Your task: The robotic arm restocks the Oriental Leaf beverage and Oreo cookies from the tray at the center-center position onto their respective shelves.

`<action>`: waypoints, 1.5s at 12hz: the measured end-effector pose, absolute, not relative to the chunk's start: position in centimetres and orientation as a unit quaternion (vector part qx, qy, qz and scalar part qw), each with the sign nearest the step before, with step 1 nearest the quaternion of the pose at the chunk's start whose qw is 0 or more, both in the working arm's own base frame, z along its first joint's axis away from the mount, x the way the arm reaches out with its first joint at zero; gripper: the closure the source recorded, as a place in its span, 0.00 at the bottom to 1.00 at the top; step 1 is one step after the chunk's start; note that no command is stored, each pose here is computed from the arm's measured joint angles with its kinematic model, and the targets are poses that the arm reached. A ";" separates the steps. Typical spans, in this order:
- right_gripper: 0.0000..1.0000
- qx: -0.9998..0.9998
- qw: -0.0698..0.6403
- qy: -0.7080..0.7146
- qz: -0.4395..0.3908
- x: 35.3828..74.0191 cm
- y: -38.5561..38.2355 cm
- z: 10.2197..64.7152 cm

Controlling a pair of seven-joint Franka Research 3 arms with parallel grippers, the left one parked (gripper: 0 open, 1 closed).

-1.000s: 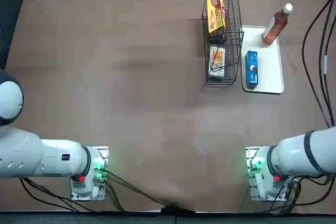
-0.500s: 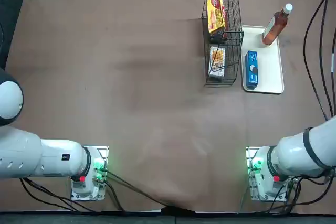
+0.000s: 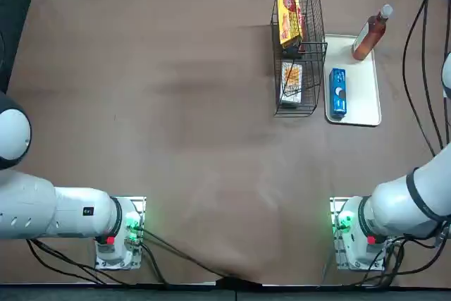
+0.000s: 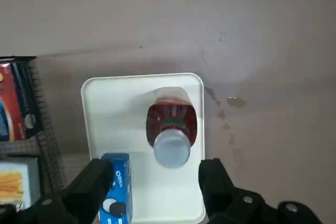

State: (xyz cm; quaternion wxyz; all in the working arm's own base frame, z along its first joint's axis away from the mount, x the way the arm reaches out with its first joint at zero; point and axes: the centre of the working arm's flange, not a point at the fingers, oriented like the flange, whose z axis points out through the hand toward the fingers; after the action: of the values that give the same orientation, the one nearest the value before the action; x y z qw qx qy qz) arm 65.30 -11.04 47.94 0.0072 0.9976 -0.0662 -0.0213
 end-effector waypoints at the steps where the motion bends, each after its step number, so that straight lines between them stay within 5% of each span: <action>1: 0.00 0.997 0.007 -0.067 -0.023 65.5 -11.2 47.0; 14: 0.01 0.994 0.009 -0.107 -0.018 64.5 -12.0 39.6; 18: 0.08 0.994 0.009 -0.108 -0.019 64.2 -12.1 38.7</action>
State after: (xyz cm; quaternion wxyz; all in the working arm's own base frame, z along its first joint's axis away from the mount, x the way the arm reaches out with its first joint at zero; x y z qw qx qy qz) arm 64.22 -12.06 38.74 0.0091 0.9940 -0.1078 -0.0188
